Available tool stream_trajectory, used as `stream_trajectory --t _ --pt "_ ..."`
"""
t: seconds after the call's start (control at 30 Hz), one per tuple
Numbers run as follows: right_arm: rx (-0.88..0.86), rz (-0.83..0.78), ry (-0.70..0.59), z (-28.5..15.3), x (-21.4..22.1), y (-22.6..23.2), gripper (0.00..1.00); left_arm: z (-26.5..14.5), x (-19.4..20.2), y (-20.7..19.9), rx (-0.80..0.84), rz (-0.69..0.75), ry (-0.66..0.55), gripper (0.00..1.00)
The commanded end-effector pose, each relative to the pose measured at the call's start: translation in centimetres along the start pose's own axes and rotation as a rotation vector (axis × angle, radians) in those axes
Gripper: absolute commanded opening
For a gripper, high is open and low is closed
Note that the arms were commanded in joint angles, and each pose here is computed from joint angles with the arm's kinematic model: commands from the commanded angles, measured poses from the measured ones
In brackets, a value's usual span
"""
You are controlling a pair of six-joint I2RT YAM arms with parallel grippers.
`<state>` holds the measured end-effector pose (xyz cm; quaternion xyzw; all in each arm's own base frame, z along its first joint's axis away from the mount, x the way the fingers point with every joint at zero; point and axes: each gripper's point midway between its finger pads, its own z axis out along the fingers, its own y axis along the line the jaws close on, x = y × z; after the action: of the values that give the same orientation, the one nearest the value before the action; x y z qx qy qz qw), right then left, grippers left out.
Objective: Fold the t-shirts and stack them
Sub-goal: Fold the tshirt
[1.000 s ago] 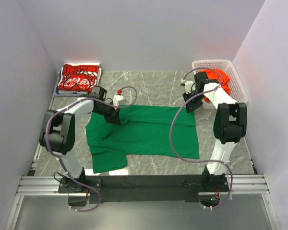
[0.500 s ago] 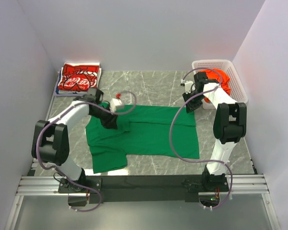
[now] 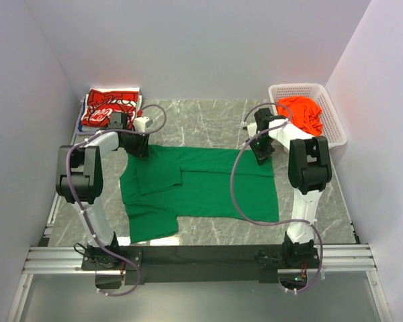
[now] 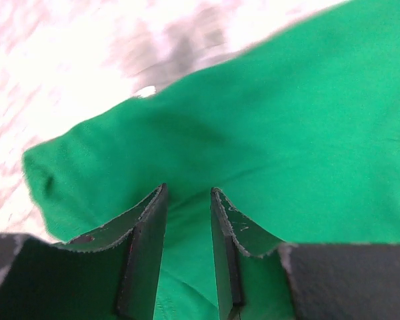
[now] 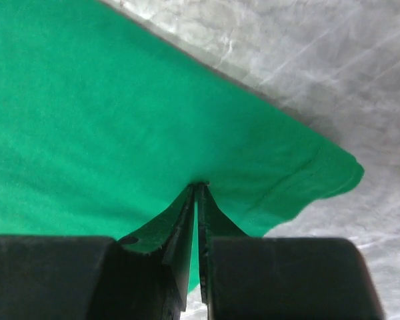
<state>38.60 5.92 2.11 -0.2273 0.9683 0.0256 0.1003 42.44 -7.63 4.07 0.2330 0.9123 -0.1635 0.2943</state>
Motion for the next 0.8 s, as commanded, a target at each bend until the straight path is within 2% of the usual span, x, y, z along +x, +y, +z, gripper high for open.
stream_trajectory --t 0.0,0.17,0.3,0.43,0.57,0.6,0.67,0.77 --pt "0.114 -0.007 0.016 0.4 -1.2 -1.4 0.12 0.2 -0.5 3.2 -0.135 -0.092 -0.012 0.37" --pt "0.199 -0.028 0.070 1.5 -1.8 -2.8 0.10 0.7 2.9 3.9 -0.170 -0.177 0.078 0.34" --pt "0.222 -0.043 0.050 1.4 -3.7 -3.1 0.10 -0.3 5.2 4.2 -0.201 -0.231 0.095 0.38" --pt "0.203 -0.072 0.073 1.9 -4.6 -3.4 0.10 -0.5 4.5 4.2 -0.187 -0.276 0.066 0.41" --pt "0.257 -0.074 0.032 1.7 -6.3 -4.5 0.10 0.5 2.9 5.5 -0.183 -0.305 0.064 0.39" --pt "0.263 -0.072 -0.004 0.9 -7.9 -4.8 0.10 0.5 1.2 6.1 -0.185 -0.299 0.036 0.39" --pt "0.241 -0.076 0.024 2.0 -8.2 -4.6 0.10 1.4 1.1 6.4 -0.167 -0.318 0.055 0.39" --pt "0.265 -0.083 -0.012 1.9 -10.4 -5.4 0.10 1.9 -0.1 7.6 -0.183 -0.310 0.049 0.39"
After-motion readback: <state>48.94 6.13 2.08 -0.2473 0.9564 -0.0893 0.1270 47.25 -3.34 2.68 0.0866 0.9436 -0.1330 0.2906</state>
